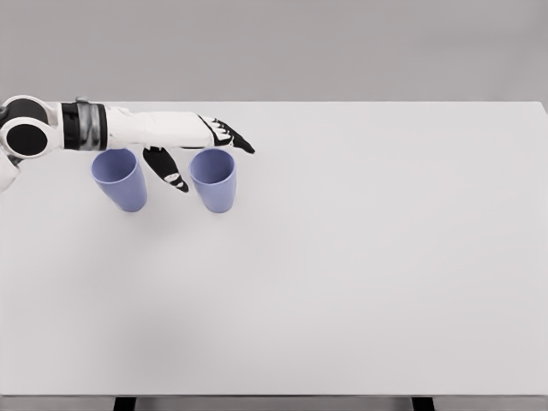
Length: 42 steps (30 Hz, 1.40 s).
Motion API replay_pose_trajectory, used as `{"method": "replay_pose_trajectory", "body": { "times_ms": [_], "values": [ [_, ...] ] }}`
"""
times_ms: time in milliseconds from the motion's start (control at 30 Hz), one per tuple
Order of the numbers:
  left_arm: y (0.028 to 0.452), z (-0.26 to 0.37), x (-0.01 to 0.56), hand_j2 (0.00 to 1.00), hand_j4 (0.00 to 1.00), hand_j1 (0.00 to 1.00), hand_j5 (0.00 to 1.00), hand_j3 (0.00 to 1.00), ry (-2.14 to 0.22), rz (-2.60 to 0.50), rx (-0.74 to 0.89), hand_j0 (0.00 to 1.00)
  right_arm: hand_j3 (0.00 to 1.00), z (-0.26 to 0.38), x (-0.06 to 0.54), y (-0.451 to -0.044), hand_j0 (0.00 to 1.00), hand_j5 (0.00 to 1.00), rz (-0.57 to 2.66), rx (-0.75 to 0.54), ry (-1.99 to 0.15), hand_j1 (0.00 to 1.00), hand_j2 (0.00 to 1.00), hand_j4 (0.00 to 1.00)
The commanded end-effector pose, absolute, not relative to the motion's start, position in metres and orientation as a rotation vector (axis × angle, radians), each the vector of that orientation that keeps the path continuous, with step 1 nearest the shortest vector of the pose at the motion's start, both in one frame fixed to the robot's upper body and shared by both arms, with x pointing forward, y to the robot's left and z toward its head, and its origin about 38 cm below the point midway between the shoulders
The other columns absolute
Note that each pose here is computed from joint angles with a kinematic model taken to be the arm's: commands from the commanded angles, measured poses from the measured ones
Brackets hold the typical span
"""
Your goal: Place the right cup on the left cup with left arm
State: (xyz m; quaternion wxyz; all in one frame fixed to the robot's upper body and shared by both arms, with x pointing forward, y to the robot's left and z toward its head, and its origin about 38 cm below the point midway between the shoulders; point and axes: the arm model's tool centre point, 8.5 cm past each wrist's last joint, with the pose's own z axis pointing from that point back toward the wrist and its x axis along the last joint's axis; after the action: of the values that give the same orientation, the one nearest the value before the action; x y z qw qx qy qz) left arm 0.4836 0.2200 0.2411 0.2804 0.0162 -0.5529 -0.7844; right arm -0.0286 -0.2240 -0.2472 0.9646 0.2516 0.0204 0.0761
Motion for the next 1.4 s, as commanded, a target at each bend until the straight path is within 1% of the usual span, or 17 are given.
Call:
{"method": "replay_pose_trajectory", "body": {
  "times_ms": [0,133,433,700,867,1000,1033,1067,1100,1233,1367],
  "values": [
    [0.219,0.241,0.486,1.00,1.00,1.00,1.00,1.00,-1.486,-2.089,0.041,1.00,1.00,-0.247,-0.029,-0.224,1.00,1.00,0.155,0.510,0.041,1.00,1.00,1.00],
    [0.213,0.233,0.487,1.00,1.00,1.00,1.00,1.00,-1.481,-2.085,0.023,1.00,1.00,-0.247,-0.029,-0.224,1.00,1.00,0.155,0.510,0.042,1.00,1.00,1.00],
    [0.215,0.231,0.487,1.00,1.00,1.00,1.00,1.00,-1.478,-2.081,0.022,1.00,1.00,-0.247,-0.029,-0.224,1.00,1.00,0.154,0.510,0.041,1.00,1.00,1.00],
    [0.223,0.223,0.495,1.00,1.00,1.00,1.00,1.00,-1.437,-2.070,0.057,1.00,1.00,-0.247,-0.029,-0.224,1.00,1.00,0.154,0.510,0.041,1.00,1.00,1.00],
    [0.211,0.218,0.493,1.00,1.00,1.00,1.00,1.00,-1.437,-2.094,0.043,1.00,1.00,-0.247,-0.029,-0.224,1.00,1.00,0.155,0.510,0.041,1.00,1.00,1.00],
    [0.211,0.215,0.493,1.00,1.00,1.00,1.00,1.00,-1.443,-2.086,0.041,1.00,1.00,-0.247,-0.029,-0.224,1.00,1.00,0.154,0.510,0.041,1.00,1.00,1.00],
    [0.212,0.213,0.492,0.95,0.95,0.95,0.95,0.95,-1.443,-2.082,0.036,0.95,1.00,-0.247,-0.029,-0.224,1.00,1.00,0.155,0.510,0.042,1.00,1.00,1.00],
    [0.212,0.213,0.492,0.82,0.82,0.82,0.82,0.82,-1.452,-2.075,0.040,0.82,1.00,-0.247,-0.029,-0.224,1.00,1.00,0.155,0.510,0.042,1.00,1.00,1.00],
    [0.211,0.214,0.492,0.72,0.72,0.72,0.72,0.72,-1.458,-2.070,0.041,0.72,1.00,-0.247,-0.029,-0.224,1.00,1.00,0.153,0.509,0.042,1.00,1.00,1.00],
    [0.212,0.213,0.492,0.62,0.62,0.62,0.62,0.62,-1.454,-2.070,0.040,0.62,1.00,-0.247,-0.029,-0.224,1.00,1.00,0.155,0.510,0.041,1.00,1.00,1.00],
    [0.214,0.214,0.492,0.60,0.60,0.60,0.60,0.60,-1.457,-2.067,0.043,0.60,1.00,-0.247,-0.029,-0.224,1.00,1.00,0.155,0.510,0.042,1.00,1.00,1.00]
  ]
}}
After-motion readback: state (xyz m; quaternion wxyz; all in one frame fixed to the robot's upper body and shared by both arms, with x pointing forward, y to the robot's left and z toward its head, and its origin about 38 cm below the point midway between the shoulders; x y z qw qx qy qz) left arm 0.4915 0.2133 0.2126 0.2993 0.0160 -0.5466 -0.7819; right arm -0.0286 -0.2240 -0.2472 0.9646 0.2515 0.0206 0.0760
